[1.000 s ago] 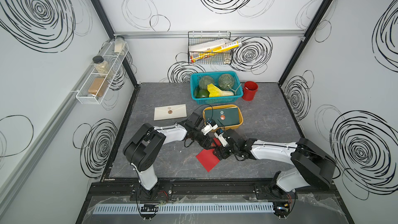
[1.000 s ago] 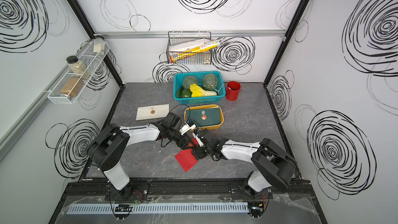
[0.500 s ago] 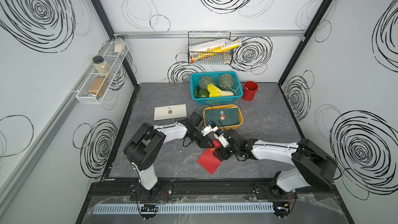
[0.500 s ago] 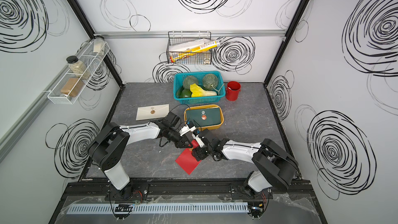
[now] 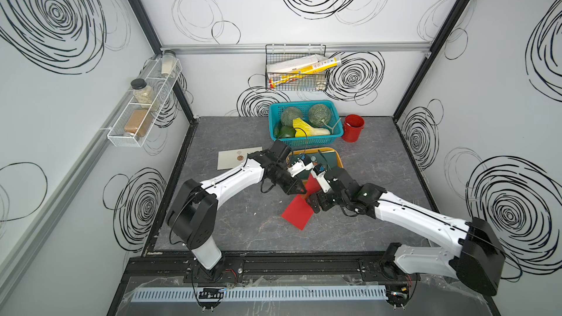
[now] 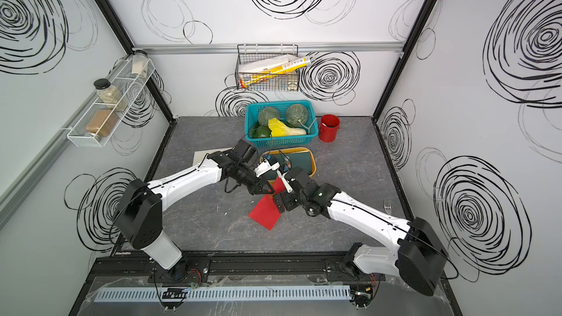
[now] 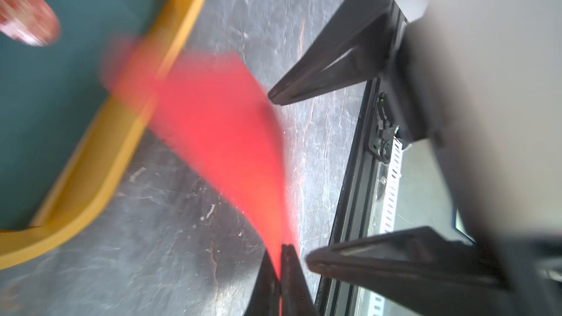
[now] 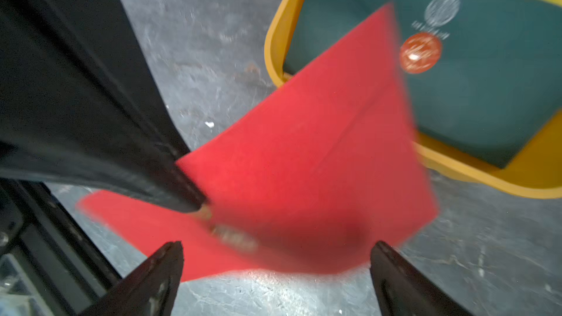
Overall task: Put the sealed envelopes into the storage box
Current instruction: Pick up the envelope from the center of the board, then adjust the storage box at the center of the board.
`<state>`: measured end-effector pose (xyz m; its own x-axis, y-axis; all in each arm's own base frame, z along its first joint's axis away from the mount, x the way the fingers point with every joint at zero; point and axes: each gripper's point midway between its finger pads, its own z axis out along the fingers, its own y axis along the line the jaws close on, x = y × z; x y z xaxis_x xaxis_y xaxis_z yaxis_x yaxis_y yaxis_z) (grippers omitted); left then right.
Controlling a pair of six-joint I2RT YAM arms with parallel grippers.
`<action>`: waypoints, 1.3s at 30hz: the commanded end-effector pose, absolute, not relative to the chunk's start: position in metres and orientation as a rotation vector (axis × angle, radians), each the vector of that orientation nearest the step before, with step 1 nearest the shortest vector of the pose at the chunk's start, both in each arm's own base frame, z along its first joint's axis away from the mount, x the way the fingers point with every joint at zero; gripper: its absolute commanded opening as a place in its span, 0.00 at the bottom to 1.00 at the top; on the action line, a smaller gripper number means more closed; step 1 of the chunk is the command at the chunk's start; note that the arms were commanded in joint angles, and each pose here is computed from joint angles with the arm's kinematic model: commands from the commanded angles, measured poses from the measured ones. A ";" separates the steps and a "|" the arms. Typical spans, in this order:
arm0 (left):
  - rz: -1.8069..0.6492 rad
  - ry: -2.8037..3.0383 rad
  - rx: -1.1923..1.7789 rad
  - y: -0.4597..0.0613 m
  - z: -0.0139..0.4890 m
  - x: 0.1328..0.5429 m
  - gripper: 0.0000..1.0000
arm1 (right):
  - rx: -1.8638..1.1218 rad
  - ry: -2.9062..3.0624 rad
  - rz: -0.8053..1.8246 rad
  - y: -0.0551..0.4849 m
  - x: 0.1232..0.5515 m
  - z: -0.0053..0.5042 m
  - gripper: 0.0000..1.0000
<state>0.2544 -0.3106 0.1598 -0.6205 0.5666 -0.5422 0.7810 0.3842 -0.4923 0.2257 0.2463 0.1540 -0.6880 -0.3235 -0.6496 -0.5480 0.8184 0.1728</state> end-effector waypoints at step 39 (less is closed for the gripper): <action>-0.274 2.322 1.124 -0.288 0.248 0.310 0.00 | -0.022 2.662 0.215 0.119 0.400 0.071 0.18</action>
<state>0.3059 -0.2854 0.2416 -0.5361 0.6418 -0.5484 0.7614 0.6481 0.0142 0.3960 0.1170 0.0698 -0.8946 0.0353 -0.4455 -0.0307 0.9897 0.1400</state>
